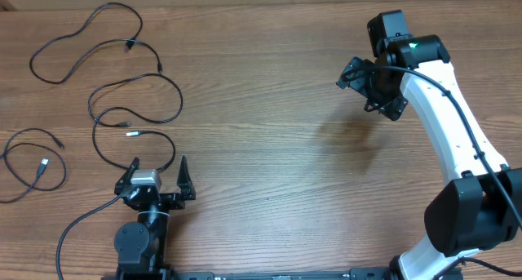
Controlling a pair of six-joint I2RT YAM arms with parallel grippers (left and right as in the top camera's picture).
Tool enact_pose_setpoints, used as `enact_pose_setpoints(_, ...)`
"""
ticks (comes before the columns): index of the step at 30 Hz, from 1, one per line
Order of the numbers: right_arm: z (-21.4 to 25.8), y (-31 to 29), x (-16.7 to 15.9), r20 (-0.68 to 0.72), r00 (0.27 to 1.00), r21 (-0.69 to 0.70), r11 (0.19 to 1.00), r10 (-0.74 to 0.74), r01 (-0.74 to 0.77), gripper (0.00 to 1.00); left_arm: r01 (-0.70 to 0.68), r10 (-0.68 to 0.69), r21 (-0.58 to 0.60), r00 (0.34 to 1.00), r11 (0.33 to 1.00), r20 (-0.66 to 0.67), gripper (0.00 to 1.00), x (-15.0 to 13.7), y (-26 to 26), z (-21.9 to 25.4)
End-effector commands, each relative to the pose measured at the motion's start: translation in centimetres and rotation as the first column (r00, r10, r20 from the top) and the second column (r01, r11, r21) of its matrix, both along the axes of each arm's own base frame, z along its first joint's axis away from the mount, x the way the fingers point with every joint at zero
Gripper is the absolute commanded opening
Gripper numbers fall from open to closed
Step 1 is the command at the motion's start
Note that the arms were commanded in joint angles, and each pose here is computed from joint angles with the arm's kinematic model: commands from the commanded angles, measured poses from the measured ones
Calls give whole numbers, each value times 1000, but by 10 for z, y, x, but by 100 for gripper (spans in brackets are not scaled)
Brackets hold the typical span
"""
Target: Untangle cables
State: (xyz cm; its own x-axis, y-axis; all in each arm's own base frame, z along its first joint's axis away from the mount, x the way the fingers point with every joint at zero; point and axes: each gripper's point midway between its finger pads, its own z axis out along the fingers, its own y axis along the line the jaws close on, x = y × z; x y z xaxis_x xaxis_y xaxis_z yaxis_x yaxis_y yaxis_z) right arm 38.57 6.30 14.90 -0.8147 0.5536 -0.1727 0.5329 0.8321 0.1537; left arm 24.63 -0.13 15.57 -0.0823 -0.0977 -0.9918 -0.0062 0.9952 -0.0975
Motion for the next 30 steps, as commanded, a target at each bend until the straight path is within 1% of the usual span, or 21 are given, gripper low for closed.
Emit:
enact_pose_setpoints(1, 0, -1, 0, 1, 1000, 0, 1000, 2, -2, 100, 16, -16, -11, 1000, 1000, 6, 100, 0, -3, 0)
enact_pose_setpoints(30, -4, -1, 1, -8, 1000, -2, 1000, 2, -2, 100, 16, -16, -11, 1000, 1000, 5, 99, 0, -3, 0)
